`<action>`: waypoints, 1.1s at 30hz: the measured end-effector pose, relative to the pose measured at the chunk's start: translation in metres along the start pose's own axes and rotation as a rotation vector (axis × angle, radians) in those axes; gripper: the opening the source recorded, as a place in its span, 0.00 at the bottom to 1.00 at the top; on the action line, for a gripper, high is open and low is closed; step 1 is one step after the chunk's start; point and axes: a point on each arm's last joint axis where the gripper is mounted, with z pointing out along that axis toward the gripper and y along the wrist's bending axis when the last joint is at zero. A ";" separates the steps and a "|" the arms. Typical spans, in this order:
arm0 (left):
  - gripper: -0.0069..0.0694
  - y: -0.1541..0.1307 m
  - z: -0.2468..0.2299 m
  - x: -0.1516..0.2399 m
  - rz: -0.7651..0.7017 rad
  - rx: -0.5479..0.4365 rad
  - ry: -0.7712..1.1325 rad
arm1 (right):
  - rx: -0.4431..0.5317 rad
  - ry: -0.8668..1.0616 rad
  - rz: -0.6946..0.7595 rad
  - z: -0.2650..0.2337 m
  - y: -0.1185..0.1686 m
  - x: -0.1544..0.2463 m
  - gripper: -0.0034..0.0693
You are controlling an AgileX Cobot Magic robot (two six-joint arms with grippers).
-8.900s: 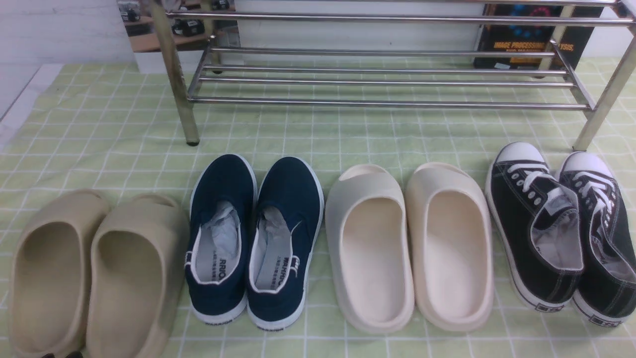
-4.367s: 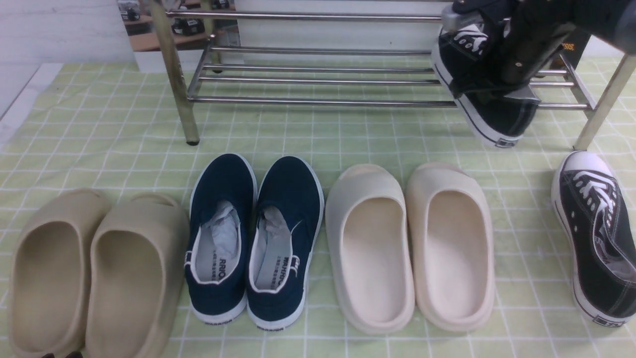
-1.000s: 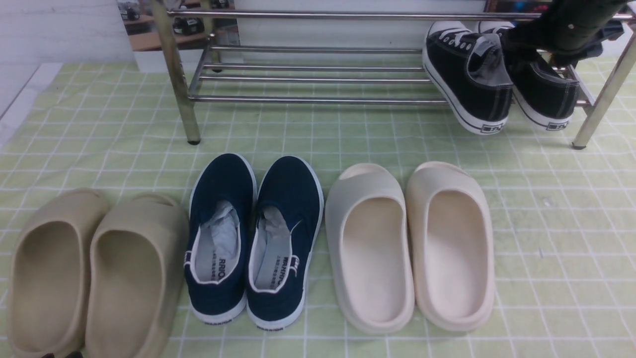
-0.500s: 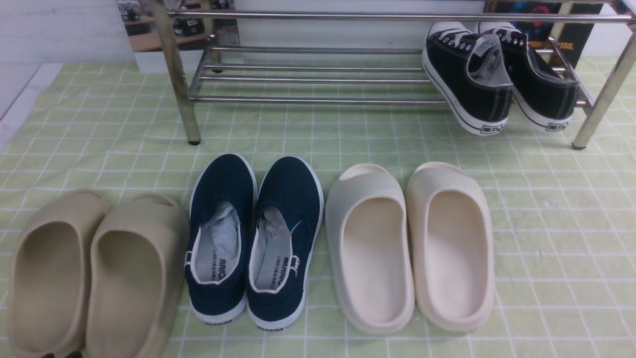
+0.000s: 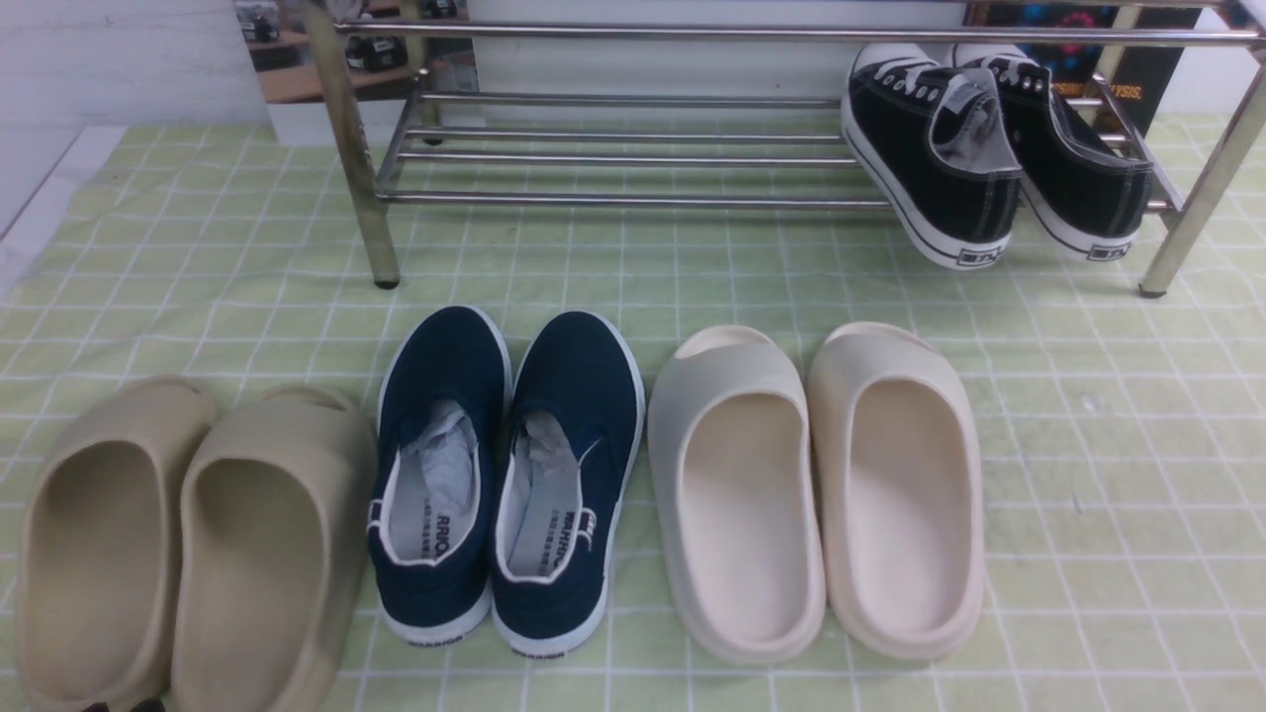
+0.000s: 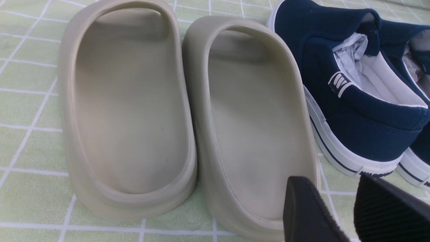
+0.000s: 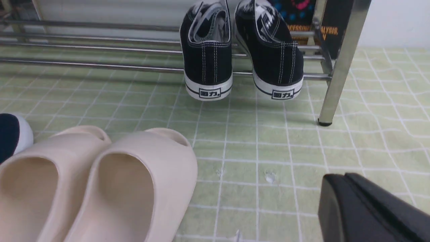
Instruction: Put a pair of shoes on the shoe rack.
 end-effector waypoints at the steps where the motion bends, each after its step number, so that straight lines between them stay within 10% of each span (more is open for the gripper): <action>1: 0.40 0.000 0.000 0.000 0.000 0.000 0.000 | 0.000 0.001 -0.002 -0.001 0.000 0.006 0.04; 15: 0.40 0.000 0.000 0.000 0.000 0.000 0.000 | -0.023 -0.348 -0.117 -0.031 0.002 0.037 0.05; 33: 0.40 0.000 0.000 0.000 0.000 0.000 0.000 | 0.040 0.138 0.062 -0.039 -0.004 0.086 0.06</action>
